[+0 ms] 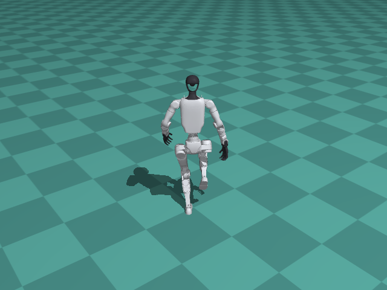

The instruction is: Run

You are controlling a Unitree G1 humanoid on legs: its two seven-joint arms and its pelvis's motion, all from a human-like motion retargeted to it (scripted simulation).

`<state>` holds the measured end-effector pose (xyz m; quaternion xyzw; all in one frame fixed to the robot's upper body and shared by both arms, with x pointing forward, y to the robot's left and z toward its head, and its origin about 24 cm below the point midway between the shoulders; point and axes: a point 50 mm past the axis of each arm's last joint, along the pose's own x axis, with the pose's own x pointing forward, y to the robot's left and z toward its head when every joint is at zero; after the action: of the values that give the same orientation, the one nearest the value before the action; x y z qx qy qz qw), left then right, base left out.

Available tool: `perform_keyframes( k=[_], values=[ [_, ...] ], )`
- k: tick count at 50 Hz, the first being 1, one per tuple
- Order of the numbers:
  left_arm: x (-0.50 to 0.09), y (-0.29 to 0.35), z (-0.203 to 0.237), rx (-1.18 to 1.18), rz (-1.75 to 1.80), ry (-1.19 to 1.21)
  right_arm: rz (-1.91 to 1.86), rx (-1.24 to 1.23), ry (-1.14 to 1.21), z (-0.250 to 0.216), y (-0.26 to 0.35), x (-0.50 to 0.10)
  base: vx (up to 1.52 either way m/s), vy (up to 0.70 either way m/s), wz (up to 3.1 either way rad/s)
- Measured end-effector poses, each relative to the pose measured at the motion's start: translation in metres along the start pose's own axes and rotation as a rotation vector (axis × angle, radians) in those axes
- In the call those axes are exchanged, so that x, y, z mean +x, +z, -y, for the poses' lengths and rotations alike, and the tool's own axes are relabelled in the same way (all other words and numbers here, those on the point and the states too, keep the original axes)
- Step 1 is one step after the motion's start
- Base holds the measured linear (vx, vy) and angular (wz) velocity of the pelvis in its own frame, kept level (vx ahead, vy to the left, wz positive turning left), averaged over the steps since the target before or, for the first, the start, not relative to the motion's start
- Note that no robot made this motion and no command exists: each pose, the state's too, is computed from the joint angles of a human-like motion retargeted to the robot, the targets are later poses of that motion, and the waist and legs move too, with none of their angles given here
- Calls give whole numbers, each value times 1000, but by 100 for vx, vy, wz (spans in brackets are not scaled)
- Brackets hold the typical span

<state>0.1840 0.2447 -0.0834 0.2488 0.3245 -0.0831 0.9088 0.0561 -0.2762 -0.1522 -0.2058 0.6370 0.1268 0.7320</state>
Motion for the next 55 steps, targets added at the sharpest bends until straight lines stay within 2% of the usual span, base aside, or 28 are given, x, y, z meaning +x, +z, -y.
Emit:
perform_keyframes(
  k=[6, 10, 15, 20, 27, 30, 36, 38, 40, 47, 52, 55],
  values=[
    [-8, -39, 64, -49, -174, -235, -114, 78, -13, -27, -40, 0, 6, -8, 198],
    [-9, -37, 70, 2, -159, -345, -99, 170, -51, -22, -43, -3, -3, -12, 186],
    [-10, -40, 49, -7, -167, -370, -9, 270, -83, 18, -12, -6, -15, -16, 190],
    [-14, -53, 47, -101, -230, -307, 255, 170, -201, 53, 71, -15, 2, -4, 24],
    [-22, -46, 66, -85, -163, -233, 386, -69, -143, 11, 102, -12, 16, 12, -105],
    [-19, -28, 53, -88, -68, -173, 375, -136, -58, -1, 99, -10, 4, 6, 5],
    [-1, 53, -10, -1, 227, -34, 293, -187, -16, 14, 81, -12, -8, 7, 4],
    [7, 71, -19, 9, 258, -5, 236, -162, -20, 18, 67, -10, -9, 1, 73],
    [13, 61, -7, -22, 198, -32, 154, -117, -16, 16, 42, -6, 8, -1, 147],
    [0, -19, 80, -126, -124, -299, -109, 78, -30, -14, -57, -10, 14, -3, 268],
    [-2, -29, 68, -20, -147, -368, -132, 231, -40, -7, -75, -19, -3, -18, 250],
    [-2, -34, 54, -78, -172, -305, -114, 232, -51, 7, -59, -16, -14, -21, 206]
  ],
)
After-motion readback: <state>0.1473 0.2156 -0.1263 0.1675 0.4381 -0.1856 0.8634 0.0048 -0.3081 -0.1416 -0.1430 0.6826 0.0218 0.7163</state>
